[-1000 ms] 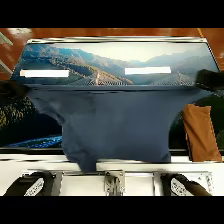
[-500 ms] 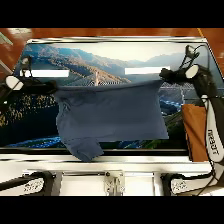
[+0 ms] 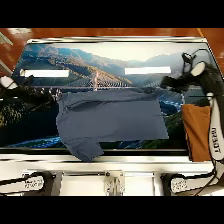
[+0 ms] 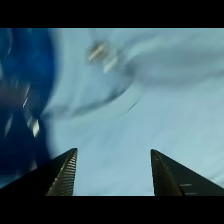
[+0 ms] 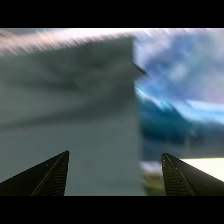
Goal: Fold the shirts.
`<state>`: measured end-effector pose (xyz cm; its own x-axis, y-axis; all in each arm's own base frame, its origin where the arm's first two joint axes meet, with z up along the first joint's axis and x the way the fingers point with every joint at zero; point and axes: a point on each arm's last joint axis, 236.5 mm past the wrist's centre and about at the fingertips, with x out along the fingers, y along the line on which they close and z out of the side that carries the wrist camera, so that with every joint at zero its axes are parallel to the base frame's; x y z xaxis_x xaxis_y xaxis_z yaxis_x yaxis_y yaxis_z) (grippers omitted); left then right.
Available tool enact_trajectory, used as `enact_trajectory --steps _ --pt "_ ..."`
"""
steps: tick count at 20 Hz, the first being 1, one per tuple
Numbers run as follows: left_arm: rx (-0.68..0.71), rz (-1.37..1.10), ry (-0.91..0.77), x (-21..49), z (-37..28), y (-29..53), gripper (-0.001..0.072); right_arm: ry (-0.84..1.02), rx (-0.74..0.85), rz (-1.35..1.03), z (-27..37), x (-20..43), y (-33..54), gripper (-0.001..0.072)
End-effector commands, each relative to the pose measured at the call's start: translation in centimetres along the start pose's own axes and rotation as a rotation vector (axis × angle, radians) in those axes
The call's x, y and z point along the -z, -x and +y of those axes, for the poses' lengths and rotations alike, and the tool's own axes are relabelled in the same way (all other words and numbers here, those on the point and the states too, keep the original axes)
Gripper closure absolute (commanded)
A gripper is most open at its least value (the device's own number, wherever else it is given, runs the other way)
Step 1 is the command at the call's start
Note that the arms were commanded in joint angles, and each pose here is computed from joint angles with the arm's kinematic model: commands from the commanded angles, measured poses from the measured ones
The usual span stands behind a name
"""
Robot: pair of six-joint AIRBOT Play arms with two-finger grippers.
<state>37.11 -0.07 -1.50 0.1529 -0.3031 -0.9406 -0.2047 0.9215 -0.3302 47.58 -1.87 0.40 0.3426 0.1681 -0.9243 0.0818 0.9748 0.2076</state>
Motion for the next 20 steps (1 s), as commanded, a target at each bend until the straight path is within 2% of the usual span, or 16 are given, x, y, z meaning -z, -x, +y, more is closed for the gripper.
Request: enact_trajectory --steps 1,4,6,9,15,17,18,19,20 --pt "0.01 0.181 0.038 8.2 3.6 2.1 0.0162 -0.058 0.077 0.319 -7.1 8.4 5.4 0.0025" --pt "0.106 0.215 0.107 14.3 3.8 -1.9 0.018 -0.275 -0.085 0.327 -8.6 10.8 6.0 0.0025" --pt "0.184 0.218 0.143 16.3 2.8 -4.6 0.018 -0.342 -0.141 0.355 -8.8 12.3 5.4 0.0025" --pt "0.239 0.151 0.24 16.0 2.1 -7.2 0.018 -0.36 -0.146 0.367 -8.8 13.2 4.3 0.0025" --pt "0.243 0.19 0.21 16.5 1.1 -9.7 0.0188 -0.355 -0.14 0.353 -9.3 12.9 2.9 0.0025" --pt "0.248 0.152 0.221 15.5 0.6 -10.2 0.0327 -0.357 -0.148 0.381 -9.2 13.4 2.6 0.0025" --pt "0.257 0.136 0.229 15.0 0.2 -10.4 0.0333 -0.353 -0.155 0.403 -9.2 13.8 2.4 0.0025" --pt "0.261 0.13 0.232 14.8 0.0 -10.5 0.0375 -0.344 -0.163 0.424 -9.1 14.3 2.1 0.0024" --pt "0.262 0.133 0.226 14.9 -0.2 -10.6 0.0546 -0.33 -0.178 0.453 -9.0 15.0 1.6 0.0024"
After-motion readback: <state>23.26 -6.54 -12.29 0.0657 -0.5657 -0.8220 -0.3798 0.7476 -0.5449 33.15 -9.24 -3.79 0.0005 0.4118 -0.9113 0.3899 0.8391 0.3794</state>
